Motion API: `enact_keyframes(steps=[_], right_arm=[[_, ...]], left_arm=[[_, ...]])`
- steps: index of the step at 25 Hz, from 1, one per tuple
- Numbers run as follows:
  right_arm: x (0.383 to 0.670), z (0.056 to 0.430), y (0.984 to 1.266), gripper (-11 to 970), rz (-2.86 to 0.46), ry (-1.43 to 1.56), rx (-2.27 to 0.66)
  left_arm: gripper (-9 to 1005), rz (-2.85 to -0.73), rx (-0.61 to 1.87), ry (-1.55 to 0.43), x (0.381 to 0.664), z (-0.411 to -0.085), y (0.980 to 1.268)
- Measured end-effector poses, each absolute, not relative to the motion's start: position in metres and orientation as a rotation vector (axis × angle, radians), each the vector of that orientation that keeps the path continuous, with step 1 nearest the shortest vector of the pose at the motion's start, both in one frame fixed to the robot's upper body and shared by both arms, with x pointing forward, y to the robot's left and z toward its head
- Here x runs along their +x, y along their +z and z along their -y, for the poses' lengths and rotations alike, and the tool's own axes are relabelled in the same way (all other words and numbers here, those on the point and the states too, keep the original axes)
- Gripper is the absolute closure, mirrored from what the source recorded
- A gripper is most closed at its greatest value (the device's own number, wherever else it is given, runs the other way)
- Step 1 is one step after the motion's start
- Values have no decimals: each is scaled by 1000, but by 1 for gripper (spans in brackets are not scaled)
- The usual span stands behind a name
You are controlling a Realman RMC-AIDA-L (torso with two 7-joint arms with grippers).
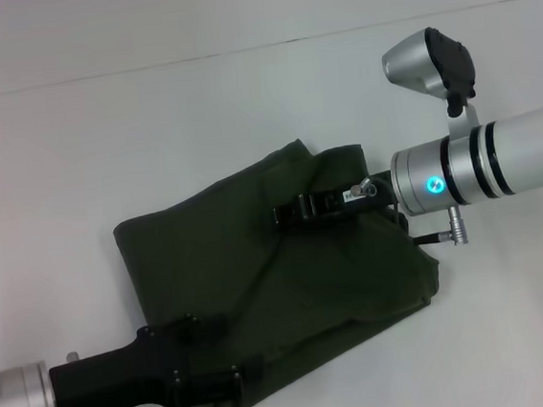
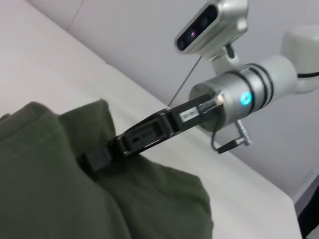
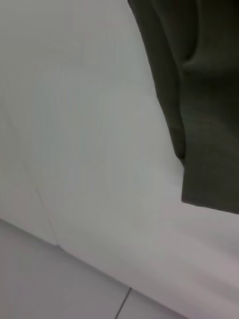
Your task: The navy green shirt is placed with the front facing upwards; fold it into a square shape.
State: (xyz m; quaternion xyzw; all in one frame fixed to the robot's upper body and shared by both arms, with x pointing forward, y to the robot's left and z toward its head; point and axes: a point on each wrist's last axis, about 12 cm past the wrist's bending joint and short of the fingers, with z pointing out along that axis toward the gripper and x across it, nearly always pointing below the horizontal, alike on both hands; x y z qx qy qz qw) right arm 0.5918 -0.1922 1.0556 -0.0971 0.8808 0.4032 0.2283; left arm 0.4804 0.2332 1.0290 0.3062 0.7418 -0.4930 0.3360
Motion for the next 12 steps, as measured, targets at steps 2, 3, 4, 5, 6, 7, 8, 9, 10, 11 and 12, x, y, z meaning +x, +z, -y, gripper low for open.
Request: enact_keyframes(steps=[2, 3, 4, 5, 6, 7, 8, 9, 10, 11, 12], right_arm=[[592, 194, 1055, 685, -2422, 1102, -259], [593, 195, 1055, 685, -2420, 1100, -256], [593, 196, 1055, 684, -2419, 1096, -253], [593, 197, 1055, 684, -2417, 1093, -248], [593, 199, 1055, 684, -2414, 1091, -241], [593, 201, 1055, 683, -2409, 1091, -230], [593, 203, 1056, 683, -2404, 1091, -220], [594, 205, 1057, 682, -2393, 1098, -214], [593, 206, 1059, 682, -2380, 1110, -219], [592, 209, 1061, 681, -2360, 1125, -226], [591, 210, 1064, 681, -2336, 1150, -237]], left_arm=[[33, -1926, 801, -1293, 480, -233, 1030], [33, -1924, 801, -1293, 480, -234, 1030], [33, -1922, 802, -1294, 481, -234, 1031], [33, -1922, 802, -1294, 481, -234, 1031], [32, -1922, 803, -1294, 481, -234, 1031], [32, -1922, 803, -1294, 481, -234, 1031], [32, -1922, 802, -1295, 481, -234, 1031], [32, -1922, 802, -1296, 480, -233, 1031], [32, -1922, 800, -1297, 480, -234, 1031], [32, -1922, 800, -1298, 480, -234, 1031], [32, -1922, 799, -1299, 479, -234, 1031]])
